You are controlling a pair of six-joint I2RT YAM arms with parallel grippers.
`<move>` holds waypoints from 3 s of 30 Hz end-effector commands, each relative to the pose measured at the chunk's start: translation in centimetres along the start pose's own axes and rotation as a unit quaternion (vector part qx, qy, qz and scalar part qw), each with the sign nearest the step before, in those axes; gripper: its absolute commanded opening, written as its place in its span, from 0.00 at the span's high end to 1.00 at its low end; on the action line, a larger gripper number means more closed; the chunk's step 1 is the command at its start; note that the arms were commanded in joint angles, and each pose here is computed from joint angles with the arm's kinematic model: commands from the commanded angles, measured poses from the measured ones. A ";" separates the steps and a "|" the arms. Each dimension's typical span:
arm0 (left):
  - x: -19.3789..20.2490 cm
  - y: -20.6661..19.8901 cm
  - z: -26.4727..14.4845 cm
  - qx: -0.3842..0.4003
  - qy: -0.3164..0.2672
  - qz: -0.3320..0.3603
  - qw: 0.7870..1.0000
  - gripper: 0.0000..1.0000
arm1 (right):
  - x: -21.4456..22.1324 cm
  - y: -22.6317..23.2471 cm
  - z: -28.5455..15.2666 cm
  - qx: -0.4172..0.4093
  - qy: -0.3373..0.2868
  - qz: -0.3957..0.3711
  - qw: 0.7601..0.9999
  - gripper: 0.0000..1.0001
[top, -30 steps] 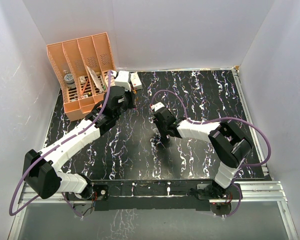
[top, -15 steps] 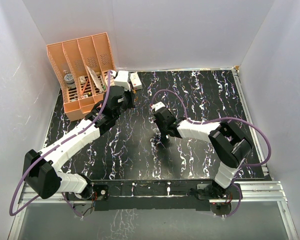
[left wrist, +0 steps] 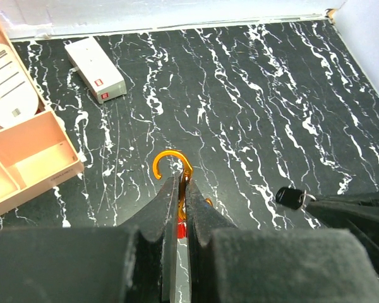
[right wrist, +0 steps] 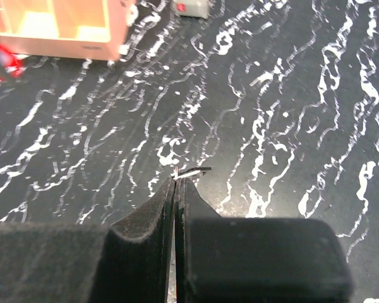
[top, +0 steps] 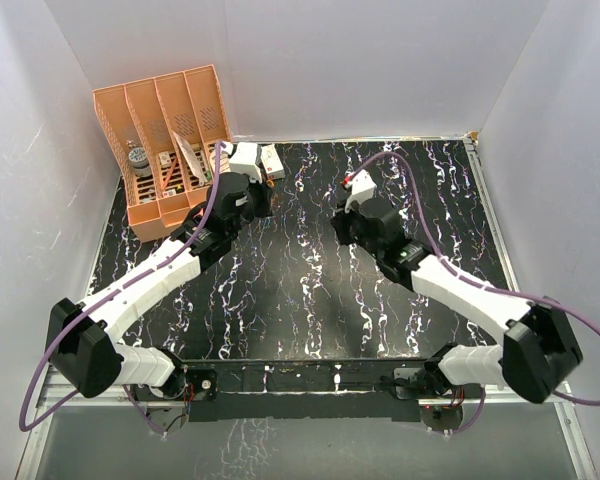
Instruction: Put the keys on the keyring
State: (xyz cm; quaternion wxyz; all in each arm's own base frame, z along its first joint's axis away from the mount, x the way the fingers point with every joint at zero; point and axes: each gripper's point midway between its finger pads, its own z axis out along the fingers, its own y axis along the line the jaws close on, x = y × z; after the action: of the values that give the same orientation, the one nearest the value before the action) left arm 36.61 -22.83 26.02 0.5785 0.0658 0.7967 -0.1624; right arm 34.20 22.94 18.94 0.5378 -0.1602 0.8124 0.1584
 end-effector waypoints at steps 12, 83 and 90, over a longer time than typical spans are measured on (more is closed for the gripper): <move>-2.2 -2.8 -0.6 0.075 -0.042 -0.060 0.995 1.00 | -2.1 4.1 -3.1 -0.173 -0.121 -0.024 0.977 1.00; 0.6 -4.2 0.1 0.085 -0.092 0.040 0.991 1.00 | -10.5 8.2 -1.2 -0.330 -0.129 0.278 0.893 1.00; 0.7 -4.9 0.0 0.082 -0.093 0.059 0.991 1.00 | -10.4 8.3 -1.1 -0.332 -0.124 0.283 0.891 1.00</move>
State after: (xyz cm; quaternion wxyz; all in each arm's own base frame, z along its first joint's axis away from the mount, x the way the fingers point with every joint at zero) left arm 34.85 -27.19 24.94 0.6316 0.1424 0.7336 -0.2064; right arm 33.17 30.78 26.10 0.4518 -0.0588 0.6867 0.5665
